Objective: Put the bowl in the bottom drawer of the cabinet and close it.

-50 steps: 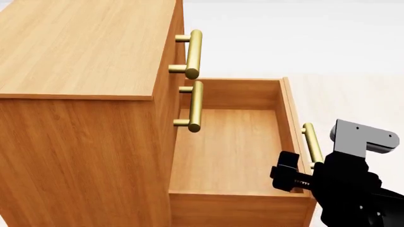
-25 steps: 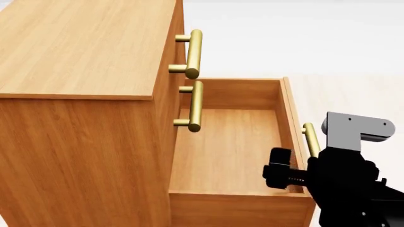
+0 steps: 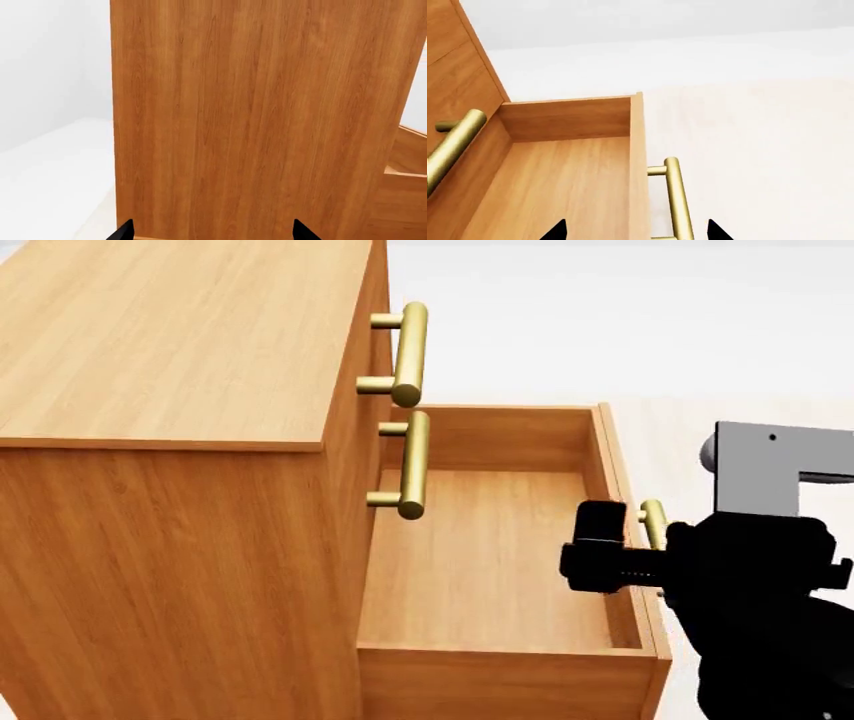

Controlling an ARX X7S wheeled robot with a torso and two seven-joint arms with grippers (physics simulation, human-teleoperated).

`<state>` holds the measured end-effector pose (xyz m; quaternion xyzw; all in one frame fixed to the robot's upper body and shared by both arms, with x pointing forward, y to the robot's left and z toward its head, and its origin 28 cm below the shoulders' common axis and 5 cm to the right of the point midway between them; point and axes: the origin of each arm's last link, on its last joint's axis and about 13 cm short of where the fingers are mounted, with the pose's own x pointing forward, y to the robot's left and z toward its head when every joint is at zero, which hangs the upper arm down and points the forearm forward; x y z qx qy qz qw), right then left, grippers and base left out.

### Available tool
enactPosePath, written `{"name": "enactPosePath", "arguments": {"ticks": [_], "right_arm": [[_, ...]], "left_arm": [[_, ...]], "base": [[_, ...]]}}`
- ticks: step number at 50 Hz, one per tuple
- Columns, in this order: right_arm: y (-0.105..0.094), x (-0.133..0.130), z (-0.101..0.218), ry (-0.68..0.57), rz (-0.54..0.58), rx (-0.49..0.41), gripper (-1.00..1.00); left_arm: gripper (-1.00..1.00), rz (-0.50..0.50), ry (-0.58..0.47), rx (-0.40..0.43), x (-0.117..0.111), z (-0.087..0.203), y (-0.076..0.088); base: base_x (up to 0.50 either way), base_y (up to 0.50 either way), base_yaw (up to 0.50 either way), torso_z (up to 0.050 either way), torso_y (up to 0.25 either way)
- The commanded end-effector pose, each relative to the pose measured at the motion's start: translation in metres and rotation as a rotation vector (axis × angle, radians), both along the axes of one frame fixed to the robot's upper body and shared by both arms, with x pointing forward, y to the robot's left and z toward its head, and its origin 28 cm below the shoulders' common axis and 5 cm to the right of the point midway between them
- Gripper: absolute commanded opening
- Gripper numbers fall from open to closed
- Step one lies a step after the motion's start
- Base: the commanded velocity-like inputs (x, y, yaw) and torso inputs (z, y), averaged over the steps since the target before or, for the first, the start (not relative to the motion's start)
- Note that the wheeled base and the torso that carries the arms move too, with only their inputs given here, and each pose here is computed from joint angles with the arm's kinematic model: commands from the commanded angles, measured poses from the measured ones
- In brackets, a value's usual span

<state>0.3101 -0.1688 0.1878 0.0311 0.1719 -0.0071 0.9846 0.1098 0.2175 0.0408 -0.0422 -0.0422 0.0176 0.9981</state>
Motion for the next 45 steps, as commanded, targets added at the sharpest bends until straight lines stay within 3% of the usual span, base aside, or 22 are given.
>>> {"name": "enactPosePath", "arguments": {"ticks": [1, 4, 7, 10, 24, 33, 39, 45], "right_arm": [[-0.006, -0.011, 0.018, -0.146, -0.103, -0.089, 1.0], [-0.009, -0.016, 0.023, -0.177, -0.127, -0.076, 1.0], [-0.013, -0.019, 0.027, -0.22, -0.183, -0.11, 1.0], [-0.018, -0.024, 0.031, -0.246, -0.224, -0.115, 1.0], [-0.035, -0.036, 0.036, -0.273, -0.336, -0.111, 1.0], [-0.053, -0.041, 0.035, -0.281, -0.489, -0.073, 1.0], [-0.057, -0.044, 0.033, -0.283, -0.511, -0.063, 1.0], [-0.062, -0.043, 0.03, -0.279, -0.603, -0.068, 1.0]], "left_arm": [[1.0, -0.012, -0.006, 0.001, -0.001, 0.001, 0.0], [1.0, -0.037, 0.01, 0.039, -0.001, 0.0, -0.001], [1.0, -0.01, -0.007, -0.035, -0.001, 0.002, 0.001], [1.0, -0.024, -0.01, 0.008, -0.001, 0.0, 0.0], [1.0, -0.019, -0.002, 0.006, 0.0, 0.0, 0.0], [1.0, -0.024, -0.001, 0.001, 0.0, -0.001, 0.0], [1.0, -0.025, -0.001, -0.001, 0.0, -0.001, 0.0], [1.0, -0.026, -0.001, -0.005, 0.0, -0.001, 0.0]], "base": [[0.0, 0.0, 0.0, 0.0, 0.0], [0.0, 0.0, 0.0, 0.0, 0.0], [0.0, 0.0, 0.0, 0.0, 0.0], [0.0, 0.0, 0.0, 0.0, 0.0], [0.0, 0.0, 0.0, 0.0, 0.0], [0.0, 0.0, 0.0, 0.0, 0.0], [0.0, 0.0, 0.0, 0.0, 0.0], [0.0, 0.0, 0.0, 0.0, 0.0]]}}
